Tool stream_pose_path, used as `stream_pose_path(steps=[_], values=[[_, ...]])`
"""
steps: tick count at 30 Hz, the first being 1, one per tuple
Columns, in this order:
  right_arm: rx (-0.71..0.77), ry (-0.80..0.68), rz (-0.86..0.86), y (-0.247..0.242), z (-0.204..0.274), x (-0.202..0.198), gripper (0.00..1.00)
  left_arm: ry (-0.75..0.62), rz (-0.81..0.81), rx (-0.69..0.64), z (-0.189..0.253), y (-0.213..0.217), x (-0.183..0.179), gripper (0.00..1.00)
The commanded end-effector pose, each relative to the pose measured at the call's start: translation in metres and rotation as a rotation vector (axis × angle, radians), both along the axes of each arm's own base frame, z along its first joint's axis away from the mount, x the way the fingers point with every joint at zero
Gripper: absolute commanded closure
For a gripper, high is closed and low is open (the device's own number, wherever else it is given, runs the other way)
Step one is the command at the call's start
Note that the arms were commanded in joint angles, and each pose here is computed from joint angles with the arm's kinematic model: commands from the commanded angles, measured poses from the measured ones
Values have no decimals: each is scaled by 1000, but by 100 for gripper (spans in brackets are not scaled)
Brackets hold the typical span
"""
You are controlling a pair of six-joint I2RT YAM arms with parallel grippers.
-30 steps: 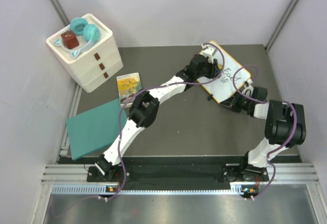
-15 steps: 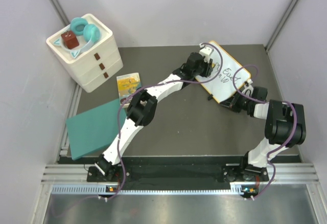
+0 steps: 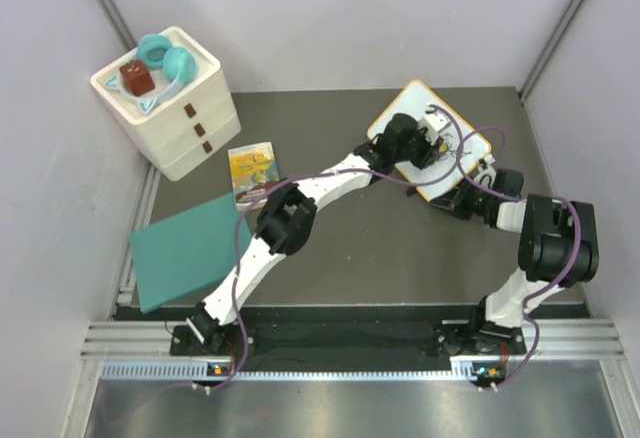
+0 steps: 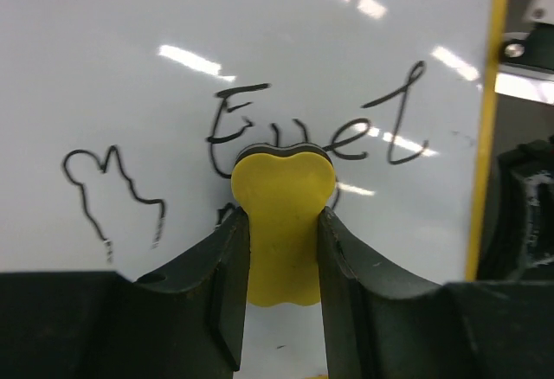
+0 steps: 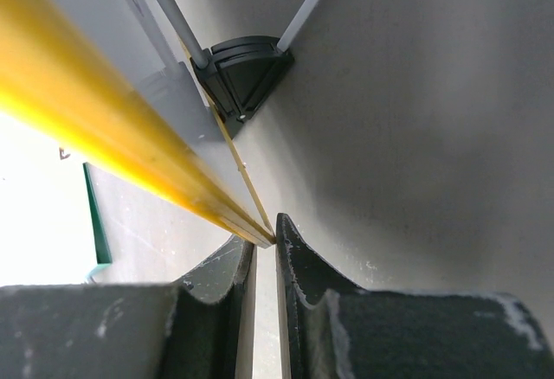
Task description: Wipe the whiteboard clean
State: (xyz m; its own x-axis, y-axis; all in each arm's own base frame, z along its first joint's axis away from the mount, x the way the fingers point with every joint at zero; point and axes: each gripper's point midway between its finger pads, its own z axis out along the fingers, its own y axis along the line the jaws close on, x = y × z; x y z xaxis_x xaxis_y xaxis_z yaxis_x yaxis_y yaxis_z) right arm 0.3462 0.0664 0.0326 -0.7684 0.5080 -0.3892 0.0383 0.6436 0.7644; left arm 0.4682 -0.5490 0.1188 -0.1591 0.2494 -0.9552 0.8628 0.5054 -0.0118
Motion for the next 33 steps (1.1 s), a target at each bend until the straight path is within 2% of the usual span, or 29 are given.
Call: stream_pose_path(steps=[1, 3, 9, 14, 23, 27, 29, 33], values=[[18, 76, 104, 22, -13, -22, 100, 108, -122, 120, -60, -9, -48, 100], [17, 75, 103, 21, -14, -21, 100, 110, -74, 153, -72, 2, -42, 100], [18, 73, 106, 22, -13, -22, 100, 133, 150, 176, -73, 53, 5, 100], [19, 76, 107, 22, -14, -22, 100, 88, 261, 166, -51, 76, 29, 100], [13, 79, 114, 24, -14, -22, 100, 56, 110, 42, -13, 22, 18, 100], [13, 78, 118, 25, -14, -22, 100, 17, 21, -7, 5, -3, -2, 100], [11, 77, 118, 24, -14, -22, 100, -4, -30, -11, 12, -14, -12, 100], [5, 79, 121, 26, -14, -22, 100, -76, -130, 60, 7, -36, -43, 100]])
